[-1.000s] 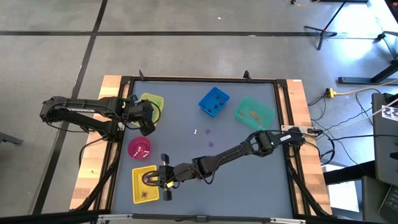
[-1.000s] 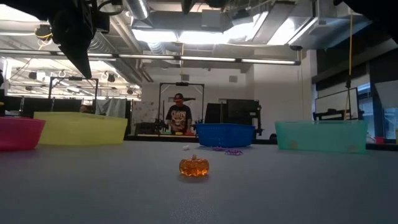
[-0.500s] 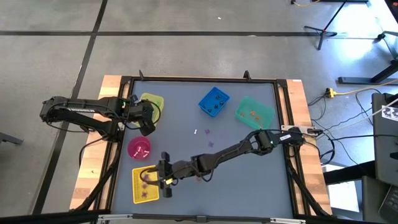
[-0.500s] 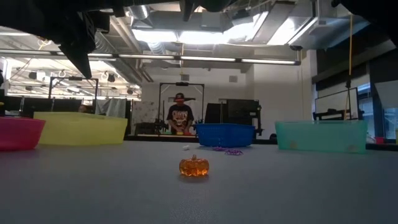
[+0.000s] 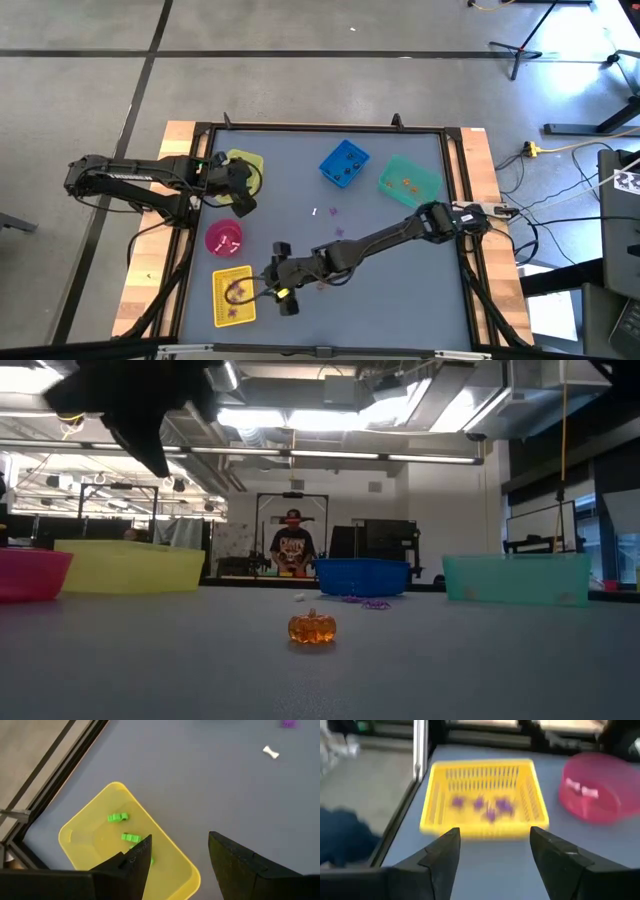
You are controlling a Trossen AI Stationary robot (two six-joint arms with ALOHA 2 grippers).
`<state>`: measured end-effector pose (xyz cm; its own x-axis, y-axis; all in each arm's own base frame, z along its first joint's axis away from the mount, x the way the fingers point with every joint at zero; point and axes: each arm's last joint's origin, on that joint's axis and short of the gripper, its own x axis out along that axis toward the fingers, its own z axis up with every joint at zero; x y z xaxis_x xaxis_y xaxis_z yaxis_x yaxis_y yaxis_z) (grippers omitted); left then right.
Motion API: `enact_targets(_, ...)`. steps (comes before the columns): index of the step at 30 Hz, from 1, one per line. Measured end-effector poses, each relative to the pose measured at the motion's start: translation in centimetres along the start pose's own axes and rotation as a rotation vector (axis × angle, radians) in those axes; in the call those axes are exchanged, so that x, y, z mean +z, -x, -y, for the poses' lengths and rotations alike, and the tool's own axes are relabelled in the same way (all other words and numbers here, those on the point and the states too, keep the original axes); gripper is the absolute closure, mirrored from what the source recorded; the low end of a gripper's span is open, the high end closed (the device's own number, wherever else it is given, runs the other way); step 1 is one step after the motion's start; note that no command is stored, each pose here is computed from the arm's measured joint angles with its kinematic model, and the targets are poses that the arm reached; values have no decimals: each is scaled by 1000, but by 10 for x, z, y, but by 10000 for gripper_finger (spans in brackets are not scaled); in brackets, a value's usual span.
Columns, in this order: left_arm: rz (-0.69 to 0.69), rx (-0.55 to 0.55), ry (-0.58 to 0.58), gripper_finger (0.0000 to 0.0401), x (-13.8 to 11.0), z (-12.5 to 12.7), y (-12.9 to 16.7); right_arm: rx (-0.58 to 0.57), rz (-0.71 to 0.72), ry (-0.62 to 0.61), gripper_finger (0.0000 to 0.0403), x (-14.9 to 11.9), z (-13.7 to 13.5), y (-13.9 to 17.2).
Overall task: Sort Halloween decoration
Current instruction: Put the orange pumpkin toy into the green bin
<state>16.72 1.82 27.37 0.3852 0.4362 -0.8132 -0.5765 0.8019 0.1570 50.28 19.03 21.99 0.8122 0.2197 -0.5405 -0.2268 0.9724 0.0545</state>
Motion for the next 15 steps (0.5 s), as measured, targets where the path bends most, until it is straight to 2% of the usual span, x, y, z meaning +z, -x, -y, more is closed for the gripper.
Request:
enact_targets(7, 12, -6, 6, 222, 1, 1, 0, -1, -268, 51, 164, -5, -16, 39)
enact_targets(15, 13, -6, 7, 222, 1, 1, 0, -3, -557, 89, 164, -31, -21, 53)
